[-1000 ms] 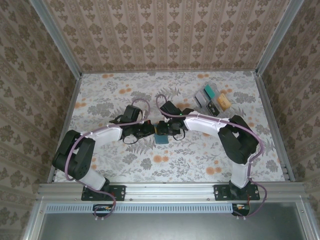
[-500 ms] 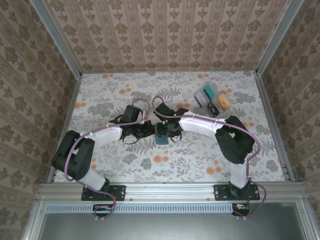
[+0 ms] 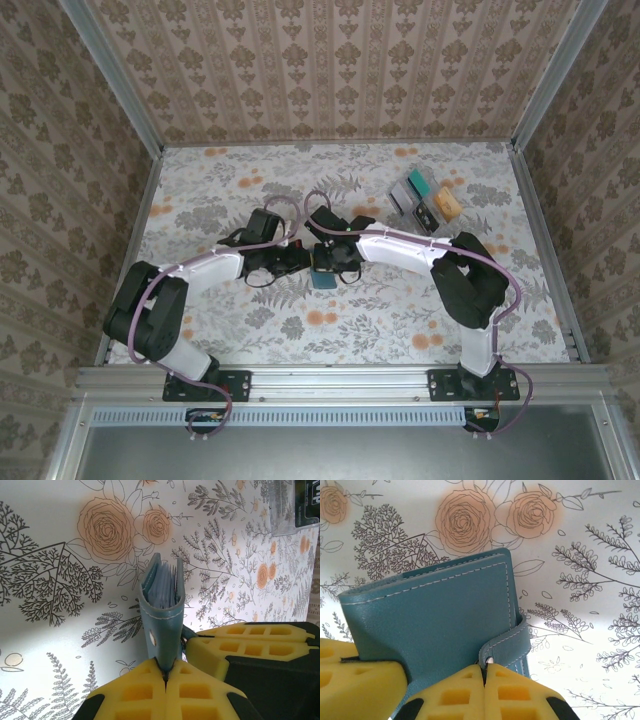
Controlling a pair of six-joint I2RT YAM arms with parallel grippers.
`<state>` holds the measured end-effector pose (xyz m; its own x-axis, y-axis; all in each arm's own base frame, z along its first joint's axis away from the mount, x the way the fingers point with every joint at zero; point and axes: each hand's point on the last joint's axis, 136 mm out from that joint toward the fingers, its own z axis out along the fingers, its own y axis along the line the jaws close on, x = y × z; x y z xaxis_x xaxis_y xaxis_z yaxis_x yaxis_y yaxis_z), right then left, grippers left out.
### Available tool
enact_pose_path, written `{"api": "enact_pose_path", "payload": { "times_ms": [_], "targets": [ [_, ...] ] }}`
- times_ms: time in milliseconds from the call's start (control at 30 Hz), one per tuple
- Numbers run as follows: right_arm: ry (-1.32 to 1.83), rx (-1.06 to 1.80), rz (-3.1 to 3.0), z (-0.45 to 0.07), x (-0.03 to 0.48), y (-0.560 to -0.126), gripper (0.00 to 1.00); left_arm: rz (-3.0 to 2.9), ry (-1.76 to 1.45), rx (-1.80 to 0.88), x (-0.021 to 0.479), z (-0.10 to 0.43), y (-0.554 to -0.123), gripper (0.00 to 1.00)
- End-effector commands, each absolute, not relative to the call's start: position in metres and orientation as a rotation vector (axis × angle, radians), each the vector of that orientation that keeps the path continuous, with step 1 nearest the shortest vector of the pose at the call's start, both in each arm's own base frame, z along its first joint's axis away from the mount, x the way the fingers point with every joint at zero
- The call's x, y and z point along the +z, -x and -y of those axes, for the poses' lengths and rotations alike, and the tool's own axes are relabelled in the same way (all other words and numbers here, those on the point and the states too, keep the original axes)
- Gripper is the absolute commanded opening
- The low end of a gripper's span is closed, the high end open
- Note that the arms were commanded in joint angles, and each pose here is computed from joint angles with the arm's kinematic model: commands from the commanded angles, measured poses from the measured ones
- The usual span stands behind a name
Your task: Take the credit cards out of the card holder
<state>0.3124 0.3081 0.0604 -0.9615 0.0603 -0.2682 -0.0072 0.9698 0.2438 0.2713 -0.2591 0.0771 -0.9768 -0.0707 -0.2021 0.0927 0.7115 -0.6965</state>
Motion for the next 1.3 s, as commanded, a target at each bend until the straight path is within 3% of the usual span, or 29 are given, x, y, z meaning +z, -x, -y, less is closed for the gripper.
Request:
{"api": "enact_pose_path", "payload": {
  "times_ms": [0, 233, 367, 533, 567, 667, 900, 933, 1100, 1267],
  "targets": [
    [-0.123, 0.064, -2.852, -0.260, 0.050, -0.307, 0.00, -2.687, -0.028, -1.143, 0.091, 0.254, -0.274, 0.00],
    [-0.199, -0.152, -2.806, -0.225, 0.054, -0.307, 0.00, -2.722, 0.019, -1.140, 0.079, 0.234, -0.276, 0.00],
    [-0.184, 0.091, -2.819, -0.252, 0.050, -0.310, 0.00, -2.744, 0.022, -1.175, 0.075, 0.236, -0.278, 0.00],
    [-0.174, 0.318, -2.831, -0.283, 0.051, -0.314, 0.28, -2.778, 0.032, -1.146, 0.078, 0.230, -0.284, 0.39],
    [-0.182, 0.326, -2.833, -0.283, 0.051, -0.314, 0.31, -2.780, 0.031, -1.140, 0.081, 0.228, -0.286, 0.48],
    [-0.184, 0.372, -2.802, -0.291, 0.054, -0.322, 0.34, -2.789, 0.032, -1.078, 0.087, 0.220, -0.291, 0.62],
    [-0.136, 0.421, -2.819, -0.305, 0.049, -0.325, 0.24, -2.768, 0.063, -0.893, 0.099, 0.198, -0.309, 0.87],
    [-0.129, 0.428, -2.825, -0.306, 0.048, -0.324, 0.23, -2.758, 0.075, -0.869, 0.099, 0.194, -0.311, 0.99],
    [-0.091, 0.430, -2.839, -0.306, 0.047, -0.320, 0.21, -2.718, 0.109, -0.846, 0.104, 0.183, -0.312, 1.00],
    [-0.034, 0.416, -2.831, -0.305, 0.053, -0.321, 0.07, -2.699, 0.141, -0.880, 0.116, 0.180, -0.301, 1.00]
  ]
}}
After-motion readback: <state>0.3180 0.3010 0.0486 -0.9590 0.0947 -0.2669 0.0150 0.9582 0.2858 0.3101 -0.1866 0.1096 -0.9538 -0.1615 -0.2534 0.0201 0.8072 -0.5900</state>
